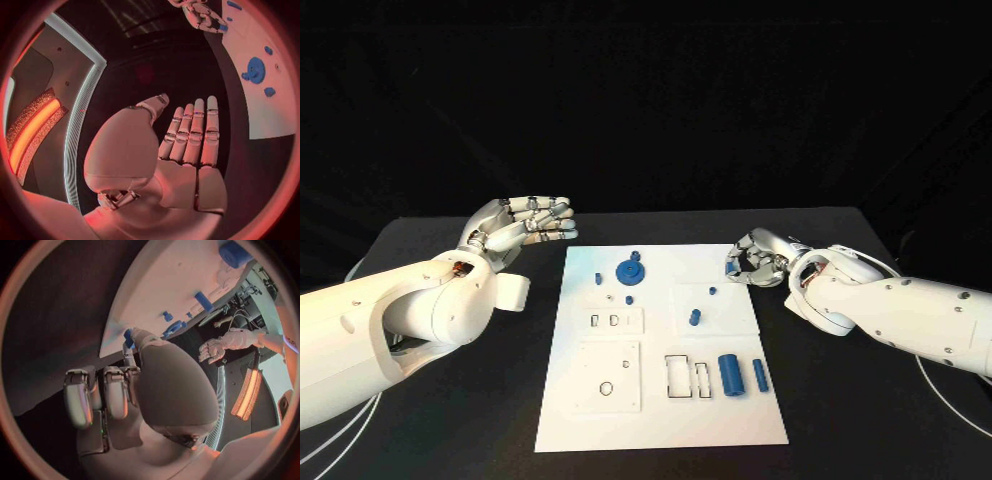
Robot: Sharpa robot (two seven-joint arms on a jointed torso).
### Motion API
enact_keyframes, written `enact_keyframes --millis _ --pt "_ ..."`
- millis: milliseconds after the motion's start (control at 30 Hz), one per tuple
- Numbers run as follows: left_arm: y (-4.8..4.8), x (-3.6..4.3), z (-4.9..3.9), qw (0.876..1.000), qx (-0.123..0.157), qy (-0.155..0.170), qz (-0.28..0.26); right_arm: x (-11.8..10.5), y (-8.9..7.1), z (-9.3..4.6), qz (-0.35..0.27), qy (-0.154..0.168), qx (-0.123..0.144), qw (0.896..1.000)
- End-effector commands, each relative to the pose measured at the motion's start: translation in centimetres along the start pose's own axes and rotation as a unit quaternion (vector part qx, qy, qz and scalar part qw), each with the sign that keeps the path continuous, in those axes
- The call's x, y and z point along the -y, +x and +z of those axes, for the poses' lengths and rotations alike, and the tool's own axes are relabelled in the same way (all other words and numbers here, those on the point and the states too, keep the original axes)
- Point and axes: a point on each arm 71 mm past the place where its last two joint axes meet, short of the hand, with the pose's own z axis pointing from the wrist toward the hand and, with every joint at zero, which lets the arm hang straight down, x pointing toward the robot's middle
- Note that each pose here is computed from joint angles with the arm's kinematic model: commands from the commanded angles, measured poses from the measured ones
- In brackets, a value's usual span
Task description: Assemble the parts on the task board
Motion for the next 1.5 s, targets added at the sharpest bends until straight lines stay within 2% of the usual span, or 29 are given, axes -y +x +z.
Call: enact_keyframes --millis 33,167,300,533,667,800,1033,1300,1500 --pt "0.23 0.12 0.03 1.0 -0.01 0.003 -0.002 -0.2 -0.3 -0.1 0.006 0.006 0.031 0.999" --pt "0.22 0.11 0.04 1.0 -0.01 0.003 -0.002 -0.7 -0.4 -0.2 0.011 0.012 0.049 0.999" --pt "0.19 0.08 0.07 1.0 -0.009 0.002 -0.002 -1.5 -0.5 -0.5 0.016 0.018 0.056 0.998" --pt "0.23 0.01 0.19 1.0 -0.01 0.001 -0.002 -4.4 -1.0 -0.9 0.029 0.011 0.055 0.998" --pt "0.28 -0.05 0.28 1.0 -0.01 0.0 -0.002 -6.7 -0.8 -1.1 0.038 0.003 0.044 0.998" --pt "0.33 -0.13 0.41 1.0 -0.01 -0.001 -0.002 -9.6 0.1 -1.4 0.047 -0.013 0.027 0.998" --pt "0.49 -0.33 0.71 1.0 -0.012 -0.004 0.001 -13.9 2.7 -2.0 0.04 -0.047 0.002 0.998" --pt "0.71 -0.59 0.99 1.0 -0.013 -0.008 0.004 -16.3 5.1 -2.4 0.028 -0.07 -0.016 0.997" --pt "0.74 -0.67 0.99 1.0 -0.012 -0.01 0.006 -17.3 6.7 -2.6 0.021 -0.078 -0.027 0.996"
